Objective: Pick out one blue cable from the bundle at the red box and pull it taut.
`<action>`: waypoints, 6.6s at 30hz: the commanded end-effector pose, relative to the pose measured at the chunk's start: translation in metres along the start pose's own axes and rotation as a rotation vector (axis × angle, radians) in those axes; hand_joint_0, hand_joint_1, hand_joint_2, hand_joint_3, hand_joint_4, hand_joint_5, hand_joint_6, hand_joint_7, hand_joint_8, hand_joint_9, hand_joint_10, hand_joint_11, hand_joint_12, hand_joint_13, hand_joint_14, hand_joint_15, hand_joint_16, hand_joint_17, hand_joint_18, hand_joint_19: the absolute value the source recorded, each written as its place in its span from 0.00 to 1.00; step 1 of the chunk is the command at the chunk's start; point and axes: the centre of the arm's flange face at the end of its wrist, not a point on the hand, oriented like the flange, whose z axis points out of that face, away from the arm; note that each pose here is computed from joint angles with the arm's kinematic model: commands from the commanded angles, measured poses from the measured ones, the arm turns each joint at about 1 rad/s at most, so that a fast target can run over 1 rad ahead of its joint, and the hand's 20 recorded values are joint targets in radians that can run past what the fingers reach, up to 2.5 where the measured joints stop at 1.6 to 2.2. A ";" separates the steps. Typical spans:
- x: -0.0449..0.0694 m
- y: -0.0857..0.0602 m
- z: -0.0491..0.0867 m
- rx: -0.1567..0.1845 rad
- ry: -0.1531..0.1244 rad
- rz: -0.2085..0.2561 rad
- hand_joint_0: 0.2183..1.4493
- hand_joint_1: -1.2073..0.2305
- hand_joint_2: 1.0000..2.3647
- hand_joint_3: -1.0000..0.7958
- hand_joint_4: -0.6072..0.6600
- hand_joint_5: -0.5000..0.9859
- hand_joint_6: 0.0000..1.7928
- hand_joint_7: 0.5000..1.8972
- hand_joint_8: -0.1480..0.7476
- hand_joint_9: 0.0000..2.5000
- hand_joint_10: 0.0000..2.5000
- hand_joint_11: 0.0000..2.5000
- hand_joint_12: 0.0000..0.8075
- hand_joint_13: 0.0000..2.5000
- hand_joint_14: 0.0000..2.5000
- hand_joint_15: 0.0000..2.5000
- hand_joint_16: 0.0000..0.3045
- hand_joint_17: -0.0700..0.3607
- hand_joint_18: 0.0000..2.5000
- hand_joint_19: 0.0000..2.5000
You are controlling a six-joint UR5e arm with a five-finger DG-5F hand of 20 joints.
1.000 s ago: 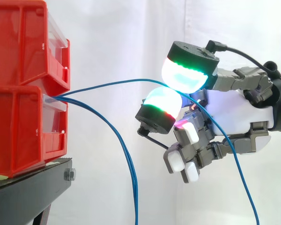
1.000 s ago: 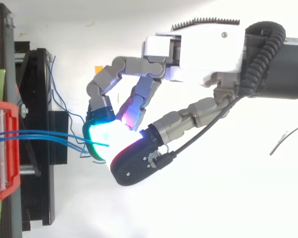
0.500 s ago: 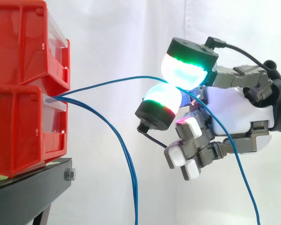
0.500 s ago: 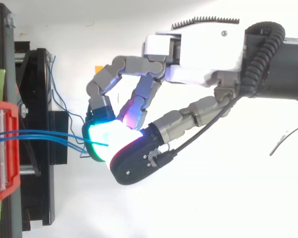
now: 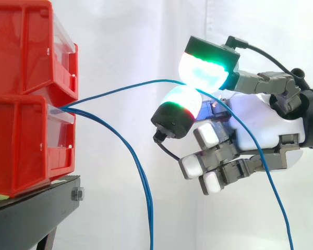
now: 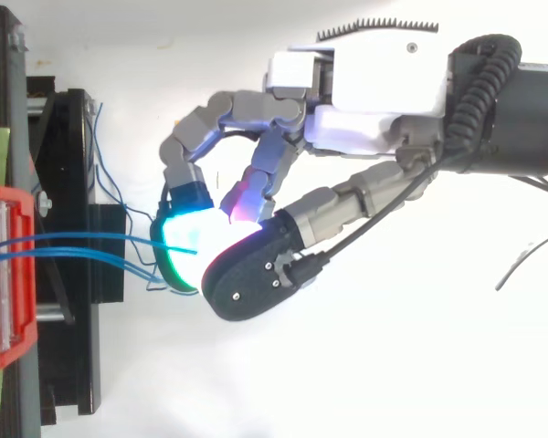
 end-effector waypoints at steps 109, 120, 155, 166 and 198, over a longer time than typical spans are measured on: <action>-0.014 0.005 -0.029 0.071 0.137 -0.137 0.34 0.36 0.02 0.44 0.51 0.25 0.52 0.44 0.50 0.62 0.01 0.52 0.39 0.50 0.52 0.58 0.14 0.38 0.50 0.58; -0.019 0.007 -0.042 0.124 0.188 -0.155 0.34 0.36 0.02 0.44 0.51 0.25 0.52 0.44 0.50 0.62 0.01 0.52 0.39 0.50 0.51 0.58 0.14 0.38 0.50 0.57; -0.023 0.026 -0.071 0.067 0.058 -0.136 0.34 0.36 0.02 0.44 0.51 0.25 0.52 0.43 0.50 0.62 0.01 0.52 0.38 0.51 0.47 0.60 0.14 0.38 0.50 0.56; -0.023 0.027 -0.072 0.064 0.058 -0.136 0.35 0.35 0.02 0.44 0.49 0.25 0.52 0.42 0.52 0.61 0.01 0.52 0.41 0.52 0.42 0.63 0.13 0.38 0.50 0.55; -0.023 0.026 -0.071 0.065 0.058 -0.136 0.35 0.35 0.02 0.44 0.49 0.25 0.52 0.43 0.51 0.60 0.01 0.51 0.40 0.52 0.34 0.66 0.14 0.38 0.48 0.51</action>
